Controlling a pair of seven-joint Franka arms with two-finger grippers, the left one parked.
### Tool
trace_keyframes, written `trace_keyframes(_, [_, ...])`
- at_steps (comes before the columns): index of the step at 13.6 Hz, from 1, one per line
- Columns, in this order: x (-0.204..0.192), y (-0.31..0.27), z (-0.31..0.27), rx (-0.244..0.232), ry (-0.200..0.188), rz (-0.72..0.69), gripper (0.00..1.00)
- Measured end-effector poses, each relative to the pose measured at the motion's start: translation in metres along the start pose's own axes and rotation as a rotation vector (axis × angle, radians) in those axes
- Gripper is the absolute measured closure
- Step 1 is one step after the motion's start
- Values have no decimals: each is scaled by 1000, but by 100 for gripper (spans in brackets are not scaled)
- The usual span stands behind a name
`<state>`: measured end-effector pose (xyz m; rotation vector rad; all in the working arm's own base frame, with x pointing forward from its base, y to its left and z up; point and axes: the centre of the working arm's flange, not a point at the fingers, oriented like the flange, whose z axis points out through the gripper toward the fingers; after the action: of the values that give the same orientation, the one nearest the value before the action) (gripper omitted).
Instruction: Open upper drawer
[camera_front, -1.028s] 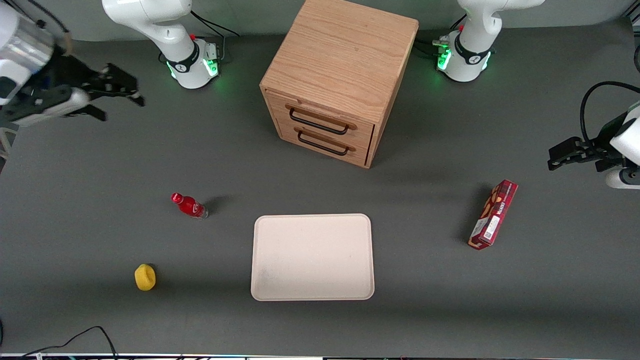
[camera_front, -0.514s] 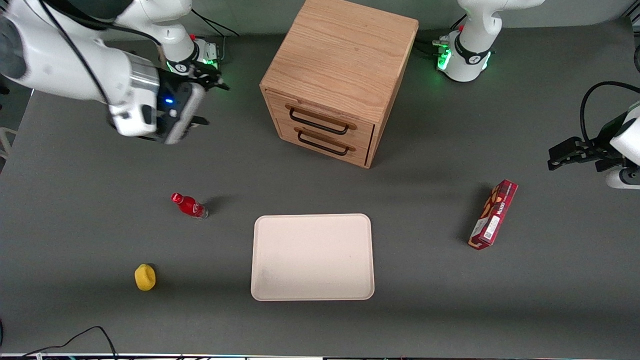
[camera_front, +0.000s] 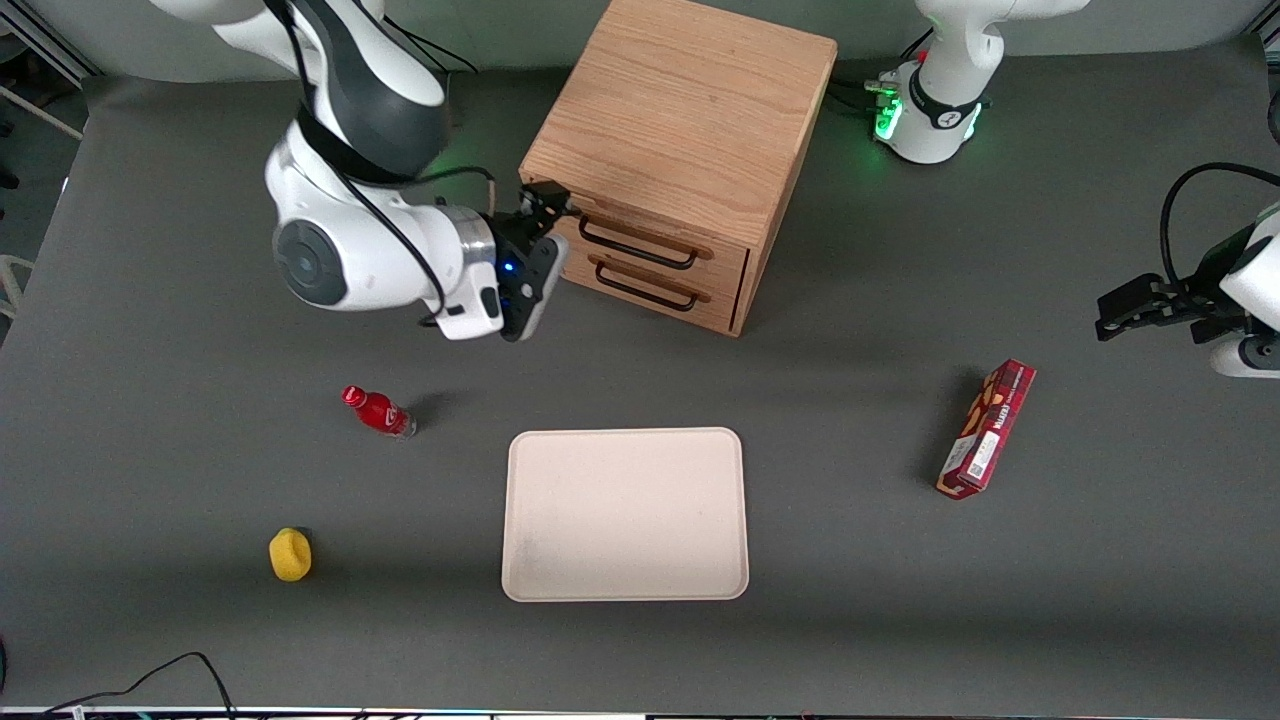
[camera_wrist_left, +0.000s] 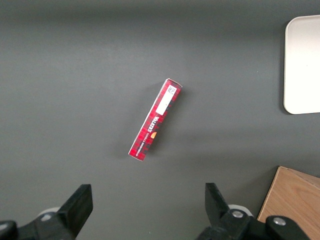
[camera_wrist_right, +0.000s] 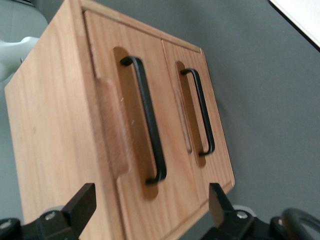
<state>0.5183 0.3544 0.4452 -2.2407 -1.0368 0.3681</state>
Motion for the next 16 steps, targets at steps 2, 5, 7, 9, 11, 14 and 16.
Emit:
trace_keyframes(2, [11, 11, 16, 5, 17, 14, 0])
trace_keyframes(5, [28, 12, 50, -24, 9, 32, 0])
trace_keyframes(7, [34, 7, 70, -26, -15, 36, 0])
trace_keyframes(9, [37, 5, 78, -25, -22, 38, 0])
trace_keyframes(11, [38, 2, 81, -25, -24, 38, 0])
trace_keyframes(14, [39, 3, 83, -32, -23, 40, 0])
trace_keyframes(16, [42, 5, 90, -49, -22, 39, 0])
